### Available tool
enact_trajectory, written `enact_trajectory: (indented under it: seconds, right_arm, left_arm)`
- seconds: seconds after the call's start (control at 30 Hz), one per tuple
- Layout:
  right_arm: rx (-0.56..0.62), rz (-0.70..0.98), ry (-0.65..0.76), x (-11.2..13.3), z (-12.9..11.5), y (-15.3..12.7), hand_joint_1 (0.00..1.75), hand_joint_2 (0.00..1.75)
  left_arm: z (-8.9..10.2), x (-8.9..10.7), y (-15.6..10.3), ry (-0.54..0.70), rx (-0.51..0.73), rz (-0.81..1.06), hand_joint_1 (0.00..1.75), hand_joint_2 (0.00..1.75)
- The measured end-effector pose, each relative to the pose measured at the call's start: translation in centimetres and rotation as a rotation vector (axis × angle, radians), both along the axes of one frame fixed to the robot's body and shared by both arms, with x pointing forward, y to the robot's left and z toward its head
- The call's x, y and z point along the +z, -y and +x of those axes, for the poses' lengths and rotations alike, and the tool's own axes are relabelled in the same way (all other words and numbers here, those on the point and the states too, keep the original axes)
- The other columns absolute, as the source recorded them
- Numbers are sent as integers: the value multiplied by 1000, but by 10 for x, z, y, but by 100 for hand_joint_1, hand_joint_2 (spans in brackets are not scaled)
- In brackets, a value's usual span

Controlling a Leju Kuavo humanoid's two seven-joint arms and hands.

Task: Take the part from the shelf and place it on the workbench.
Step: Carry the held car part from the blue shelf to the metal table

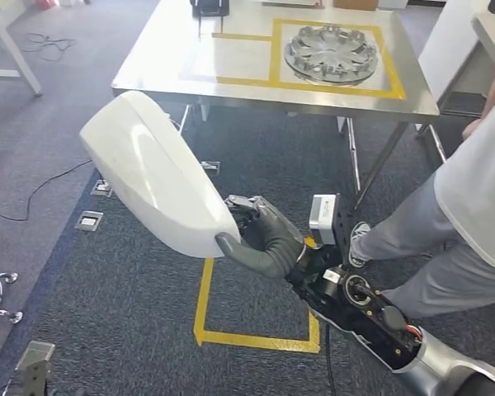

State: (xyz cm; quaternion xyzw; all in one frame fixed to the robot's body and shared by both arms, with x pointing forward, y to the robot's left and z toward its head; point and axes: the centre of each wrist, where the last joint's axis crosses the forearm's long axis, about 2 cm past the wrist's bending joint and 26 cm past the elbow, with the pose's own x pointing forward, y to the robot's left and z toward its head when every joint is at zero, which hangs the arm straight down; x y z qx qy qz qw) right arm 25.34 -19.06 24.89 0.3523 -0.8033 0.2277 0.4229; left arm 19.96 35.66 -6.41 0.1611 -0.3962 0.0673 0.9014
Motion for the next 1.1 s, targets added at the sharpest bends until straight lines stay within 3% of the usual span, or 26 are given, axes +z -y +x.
enact_trajectory:
  seconds: [0.57, 1.1]
  right_arm:
    - [-10, 29, 27, 14, 12, 1, 175, 175]
    - [-4, 32, 2, 8, 17, -3, 175, 175]
  left_arm:
    - [19, 8, 7, 15, 3, -12, 0, 175]
    - [14, 7, -1, 5, 23, 25, 0, 175]
